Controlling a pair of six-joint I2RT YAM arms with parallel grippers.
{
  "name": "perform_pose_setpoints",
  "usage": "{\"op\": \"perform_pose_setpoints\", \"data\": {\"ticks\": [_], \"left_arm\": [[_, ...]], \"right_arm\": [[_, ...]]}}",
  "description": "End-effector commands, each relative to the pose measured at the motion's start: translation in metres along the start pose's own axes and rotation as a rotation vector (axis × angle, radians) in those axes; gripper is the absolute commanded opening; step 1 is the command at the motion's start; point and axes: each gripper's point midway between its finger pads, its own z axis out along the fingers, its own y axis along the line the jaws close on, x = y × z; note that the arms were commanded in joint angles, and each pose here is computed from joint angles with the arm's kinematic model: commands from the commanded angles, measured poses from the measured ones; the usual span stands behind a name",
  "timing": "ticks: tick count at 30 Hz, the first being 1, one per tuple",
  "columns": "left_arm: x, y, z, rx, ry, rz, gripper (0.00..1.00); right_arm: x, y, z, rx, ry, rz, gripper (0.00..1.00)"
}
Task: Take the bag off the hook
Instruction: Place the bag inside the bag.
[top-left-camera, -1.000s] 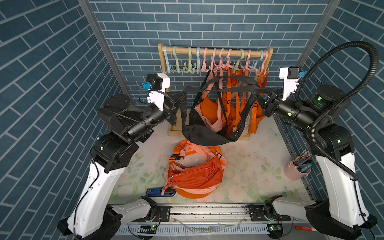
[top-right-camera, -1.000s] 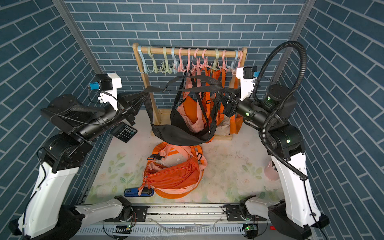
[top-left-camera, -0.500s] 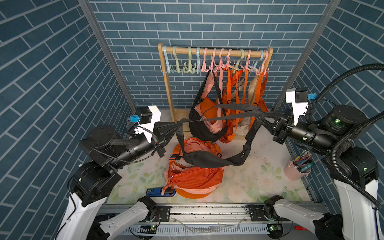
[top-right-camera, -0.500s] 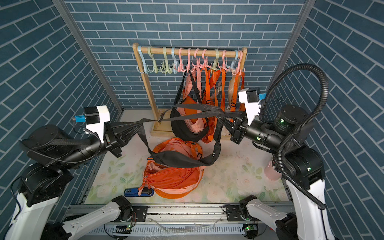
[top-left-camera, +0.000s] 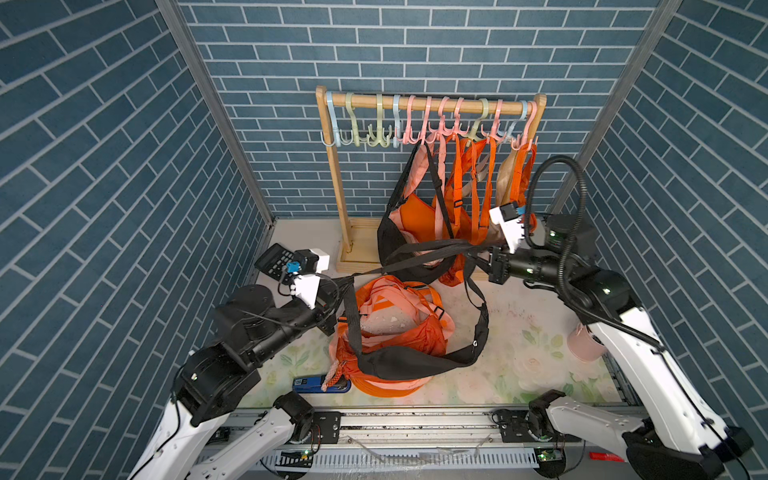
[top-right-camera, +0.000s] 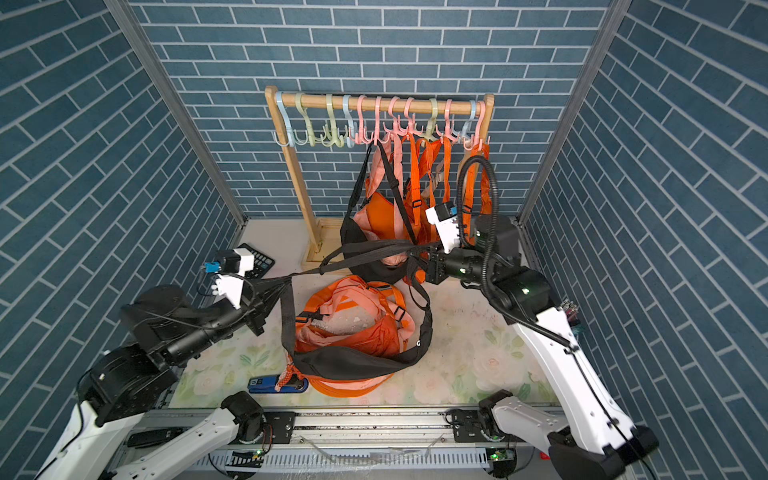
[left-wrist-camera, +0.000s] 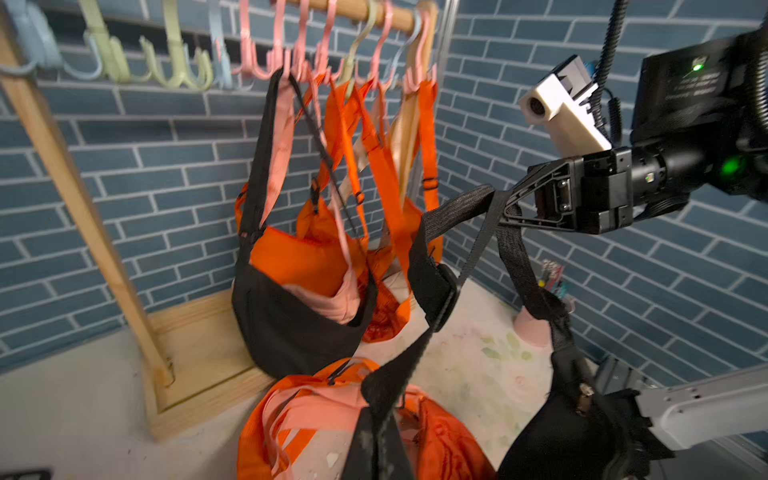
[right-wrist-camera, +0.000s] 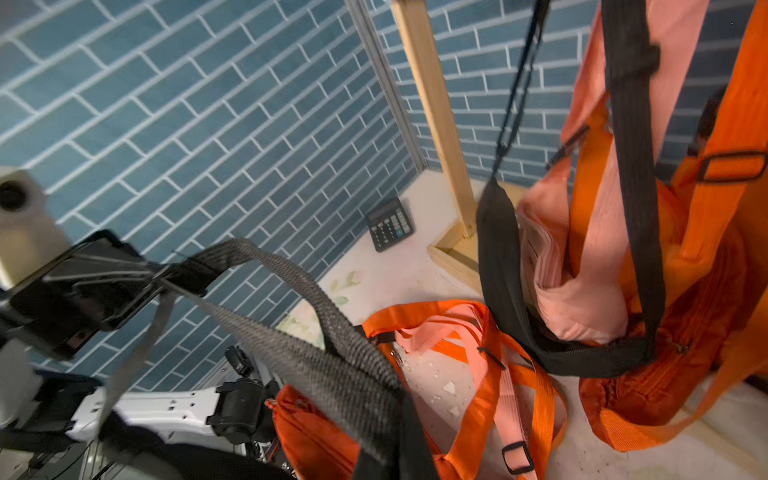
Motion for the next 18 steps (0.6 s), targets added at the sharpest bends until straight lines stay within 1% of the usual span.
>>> {"op": "perform_pose_setpoints", "data": {"ticks": [1, 4, 7, 11, 14, 18], "left_arm": [[0.000, 0.054, -0.004, -0.302, -0.047, -0.038, 0.00], [0.013, 0.071, 0.007, -0.388, -0.011, -0.030, 0.00], [0.022, 0.088, 0.013, -0.471, 0.009, -0.024, 0.00], [0.039, 0.105, 0.025, -0.506, 0.054, -0.061, 0.00], [0.054, 0.122, 0.025, -0.564, 0.056, -0.097, 0.00], [0.085, 0.140, 0.030, -0.611, 0.073, -0.143, 0.00]], "right_arm": [[-0.022, -0.057, 0.016, 0.197, -0.115, 0.064, 0.00], [-0.018, -0.069, 0.039, 0.177, -0.099, 0.089, 0.00], [-0.016, -0.079, 0.055, 0.178, -0.088, 0.100, 0.00], [-0.009, -0.088, 0.071, 0.162, -0.076, 0.126, 0.00], [0.003, -0.094, 0.082, 0.151, -0.056, 0.139, 0.00], [0.019, -0.103, 0.090, 0.163, -0.036, 0.149, 0.00]]}}
